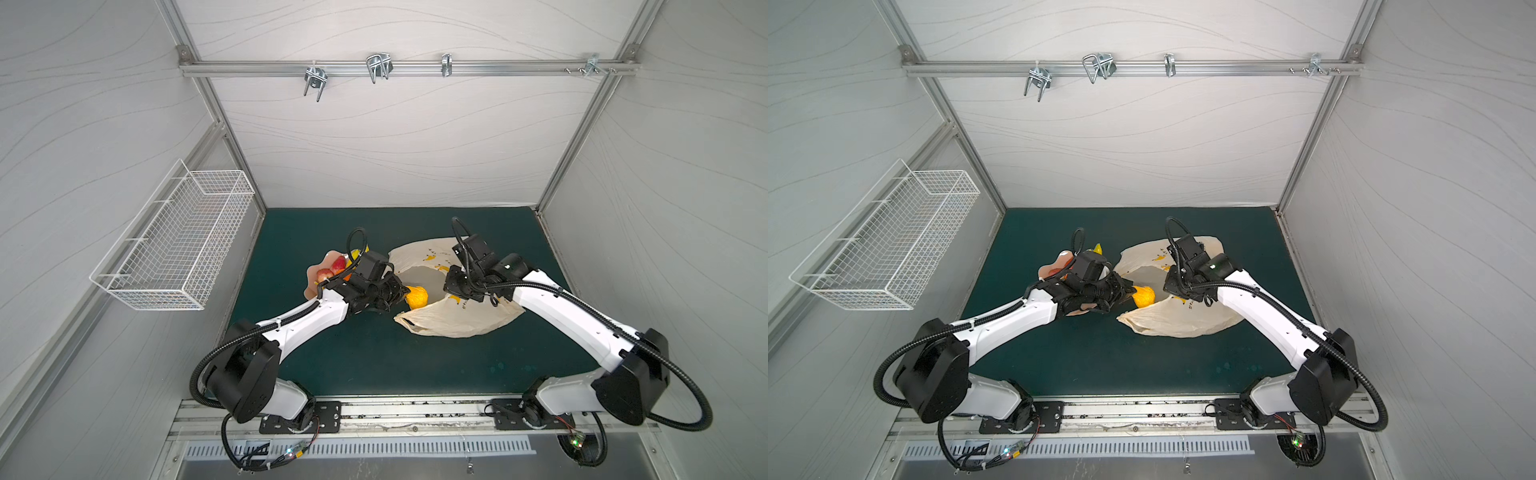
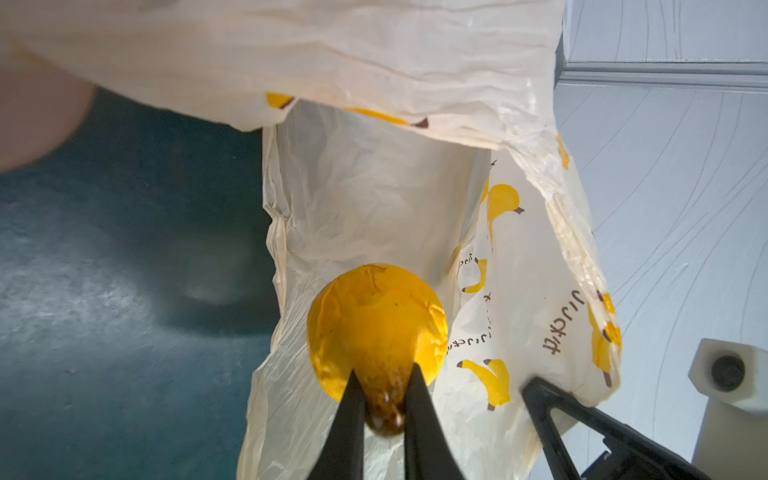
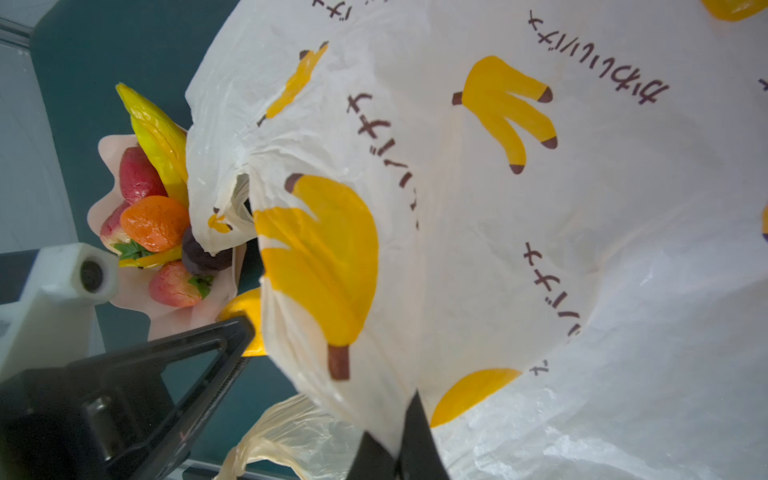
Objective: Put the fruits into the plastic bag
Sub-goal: 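Lower the lemon into the bag with the left gripper while right lifts the bag edge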
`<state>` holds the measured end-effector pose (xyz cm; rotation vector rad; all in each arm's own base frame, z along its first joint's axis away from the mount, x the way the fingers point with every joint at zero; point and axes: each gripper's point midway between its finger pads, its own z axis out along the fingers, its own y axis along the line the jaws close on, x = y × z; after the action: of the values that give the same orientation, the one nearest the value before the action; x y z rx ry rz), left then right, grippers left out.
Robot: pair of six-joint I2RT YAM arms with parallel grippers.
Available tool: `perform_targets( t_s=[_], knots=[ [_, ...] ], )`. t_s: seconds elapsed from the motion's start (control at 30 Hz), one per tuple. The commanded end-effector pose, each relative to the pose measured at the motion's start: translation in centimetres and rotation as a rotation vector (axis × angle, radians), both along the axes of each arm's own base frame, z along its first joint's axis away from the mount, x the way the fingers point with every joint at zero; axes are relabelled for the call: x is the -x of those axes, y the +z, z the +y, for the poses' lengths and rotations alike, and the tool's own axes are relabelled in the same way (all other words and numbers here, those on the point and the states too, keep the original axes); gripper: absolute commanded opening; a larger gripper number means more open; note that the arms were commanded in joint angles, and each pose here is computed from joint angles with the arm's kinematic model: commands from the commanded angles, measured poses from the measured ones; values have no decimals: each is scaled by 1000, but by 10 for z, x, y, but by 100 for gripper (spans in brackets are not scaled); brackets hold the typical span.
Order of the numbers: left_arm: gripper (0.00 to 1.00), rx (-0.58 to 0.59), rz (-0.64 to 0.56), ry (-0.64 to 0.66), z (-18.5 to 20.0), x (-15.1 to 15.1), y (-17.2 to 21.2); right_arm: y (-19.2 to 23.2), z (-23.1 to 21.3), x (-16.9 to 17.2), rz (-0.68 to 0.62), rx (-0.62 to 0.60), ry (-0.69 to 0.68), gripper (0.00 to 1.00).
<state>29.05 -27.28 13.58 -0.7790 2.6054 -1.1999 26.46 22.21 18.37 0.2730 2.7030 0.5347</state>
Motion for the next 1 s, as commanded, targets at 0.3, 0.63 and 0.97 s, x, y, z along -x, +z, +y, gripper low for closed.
perform_targets(
  t_s=[0.3,0.63,0.97],
  knots=[
    [0,64,-45,24,-33,-32,9,2,10,2,33,-142,-62,0],
    [0,132,5,-20,-63,-41,1,8,-6,-5,17,-226,-94,0],
    [0,98,-22,-124,-77,-45,-15,22,-10,-15,95,-519,-139,0]
  ],
)
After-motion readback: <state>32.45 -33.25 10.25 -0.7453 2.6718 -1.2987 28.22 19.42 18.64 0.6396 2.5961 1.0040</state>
